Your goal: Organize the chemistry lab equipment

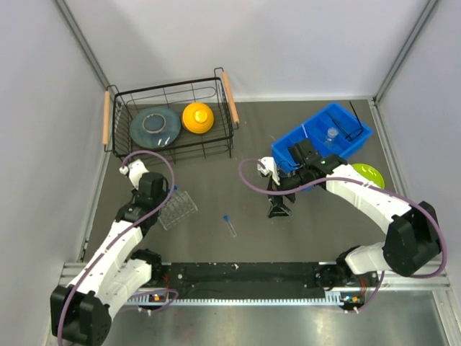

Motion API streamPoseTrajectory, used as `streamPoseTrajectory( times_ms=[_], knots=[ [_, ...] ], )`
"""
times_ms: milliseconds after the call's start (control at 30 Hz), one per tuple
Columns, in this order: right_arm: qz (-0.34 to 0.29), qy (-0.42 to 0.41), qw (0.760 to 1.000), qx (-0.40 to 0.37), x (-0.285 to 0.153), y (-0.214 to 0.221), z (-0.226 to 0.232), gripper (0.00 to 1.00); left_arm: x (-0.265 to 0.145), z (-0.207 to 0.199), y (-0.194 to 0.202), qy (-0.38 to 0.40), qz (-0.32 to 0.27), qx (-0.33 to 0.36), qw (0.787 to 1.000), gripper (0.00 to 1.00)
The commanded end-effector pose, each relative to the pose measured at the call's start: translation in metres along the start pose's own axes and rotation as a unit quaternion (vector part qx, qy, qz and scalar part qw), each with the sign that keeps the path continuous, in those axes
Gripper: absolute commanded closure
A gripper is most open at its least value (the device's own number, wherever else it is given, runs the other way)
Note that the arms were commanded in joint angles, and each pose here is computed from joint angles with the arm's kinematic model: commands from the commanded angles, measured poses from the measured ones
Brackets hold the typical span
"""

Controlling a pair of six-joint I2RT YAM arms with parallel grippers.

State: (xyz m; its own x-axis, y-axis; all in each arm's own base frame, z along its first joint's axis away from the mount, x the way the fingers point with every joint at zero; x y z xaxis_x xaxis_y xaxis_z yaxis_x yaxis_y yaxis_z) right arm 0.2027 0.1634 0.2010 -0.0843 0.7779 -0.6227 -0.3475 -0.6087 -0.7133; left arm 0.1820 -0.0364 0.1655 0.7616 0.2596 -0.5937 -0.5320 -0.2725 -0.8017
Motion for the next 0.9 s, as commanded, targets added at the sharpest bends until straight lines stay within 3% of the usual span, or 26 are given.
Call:
streamPoseTrajectory(
  times_ms=[0, 133, 333, 533, 700, 867],
  knots=[
    [-0.014, -0.011, 1.0, -0.012, -0.003, -0.002, 0.002, 0.01, -0.007, 0.005, 0.003, 0.001, 0.013, 0.004, 1.0, 0.69],
    [-0.016, -0.017, 1.0, -0.011, -0.003, -0.002, 0.002, 0.01, -0.023, 0.007, -0.014, 0.006, -0.017, -0.009, 1.0, 0.55],
    [-0.027, -0.038, 0.999, -0.009, -0.001, -0.003, 0.006, 0.01, -0.046, 0.014, -0.028, 0.016, -0.048, -0.024, 0.998, 0.45],
    [-0.053, -0.032, 0.998, 0.002, -0.004, -0.012, 0.011, 0.01, -0.077, 0.026, -0.038, 0.043, -0.096, -0.032, 0.994, 0.22],
    [-0.03, 0.034, 0.998, -0.04, -0.001, -0.021, 0.019, 0.01, -0.1, 0.033, -0.041, 0.081, -0.122, -0.035, 0.989, 0.01],
    [-0.008, 0.032, 0.999, -0.036, 0.013, -0.029, 0.029, 0.01, -0.114, 0.025, -0.032, 0.175, -0.1, -0.043, 0.979, 0.01]
  ],
)
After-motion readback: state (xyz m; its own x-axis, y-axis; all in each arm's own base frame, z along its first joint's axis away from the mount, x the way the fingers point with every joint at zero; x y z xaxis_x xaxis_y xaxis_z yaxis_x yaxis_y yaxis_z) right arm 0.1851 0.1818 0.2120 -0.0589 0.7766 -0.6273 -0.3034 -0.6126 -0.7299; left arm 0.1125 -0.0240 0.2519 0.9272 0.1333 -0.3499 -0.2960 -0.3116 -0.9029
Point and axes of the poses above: each gripper's point midway between its finger pads, its own x axis out along the fingers, its own z axis along the line the jaws close on, y = z × x, the point moved 10 cm from there along -x, back along the fingers, and after that the axes turned 11 degrees about x, right-handed, at the moved point
